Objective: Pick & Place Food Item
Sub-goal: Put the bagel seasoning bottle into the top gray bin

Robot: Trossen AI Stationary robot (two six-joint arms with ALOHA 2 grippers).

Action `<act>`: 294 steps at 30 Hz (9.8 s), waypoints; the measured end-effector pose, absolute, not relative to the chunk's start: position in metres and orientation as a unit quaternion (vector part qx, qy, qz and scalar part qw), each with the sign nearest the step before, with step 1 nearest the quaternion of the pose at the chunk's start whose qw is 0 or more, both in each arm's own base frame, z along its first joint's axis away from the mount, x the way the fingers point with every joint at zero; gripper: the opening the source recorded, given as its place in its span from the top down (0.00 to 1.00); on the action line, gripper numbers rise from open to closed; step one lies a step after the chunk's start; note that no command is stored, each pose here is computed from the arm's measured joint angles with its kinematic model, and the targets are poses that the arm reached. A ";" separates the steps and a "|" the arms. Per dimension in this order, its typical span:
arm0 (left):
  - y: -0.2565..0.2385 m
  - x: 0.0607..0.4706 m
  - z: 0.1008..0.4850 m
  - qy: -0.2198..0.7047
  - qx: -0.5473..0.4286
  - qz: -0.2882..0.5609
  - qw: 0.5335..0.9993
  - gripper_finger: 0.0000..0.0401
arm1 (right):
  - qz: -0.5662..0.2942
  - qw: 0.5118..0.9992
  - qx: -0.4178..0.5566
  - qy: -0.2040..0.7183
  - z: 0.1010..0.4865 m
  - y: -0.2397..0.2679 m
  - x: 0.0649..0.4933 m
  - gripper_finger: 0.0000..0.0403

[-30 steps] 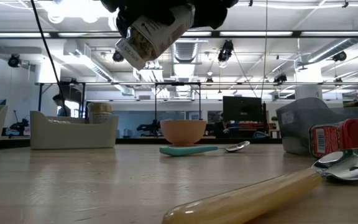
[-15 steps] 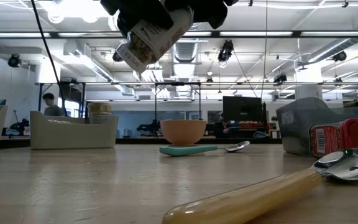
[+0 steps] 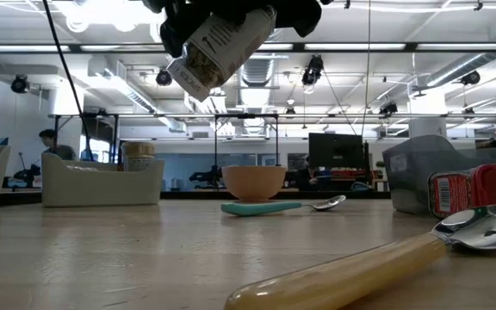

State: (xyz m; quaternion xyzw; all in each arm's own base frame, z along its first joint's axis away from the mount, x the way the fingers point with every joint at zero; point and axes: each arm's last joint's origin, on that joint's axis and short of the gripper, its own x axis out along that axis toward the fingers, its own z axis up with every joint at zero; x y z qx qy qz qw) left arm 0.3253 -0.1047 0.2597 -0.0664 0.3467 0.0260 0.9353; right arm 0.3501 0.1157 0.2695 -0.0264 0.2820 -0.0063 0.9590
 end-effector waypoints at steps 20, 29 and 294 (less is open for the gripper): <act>-0.108 0.334 0.279 0.247 -0.223 0.023 0.943 0.12 | -0.079 0.963 -0.103 0.237 0.308 0.161 0.284 0.52; -0.111 0.341 0.301 0.145 -0.228 -0.020 0.963 0.12 | -0.107 0.967 -0.138 0.185 0.326 0.183 0.252 0.52; 0.110 0.197 0.227 0.639 -0.202 0.274 0.690 0.51 | -0.134 0.960 0.077 0.233 0.229 0.133 0.214 0.17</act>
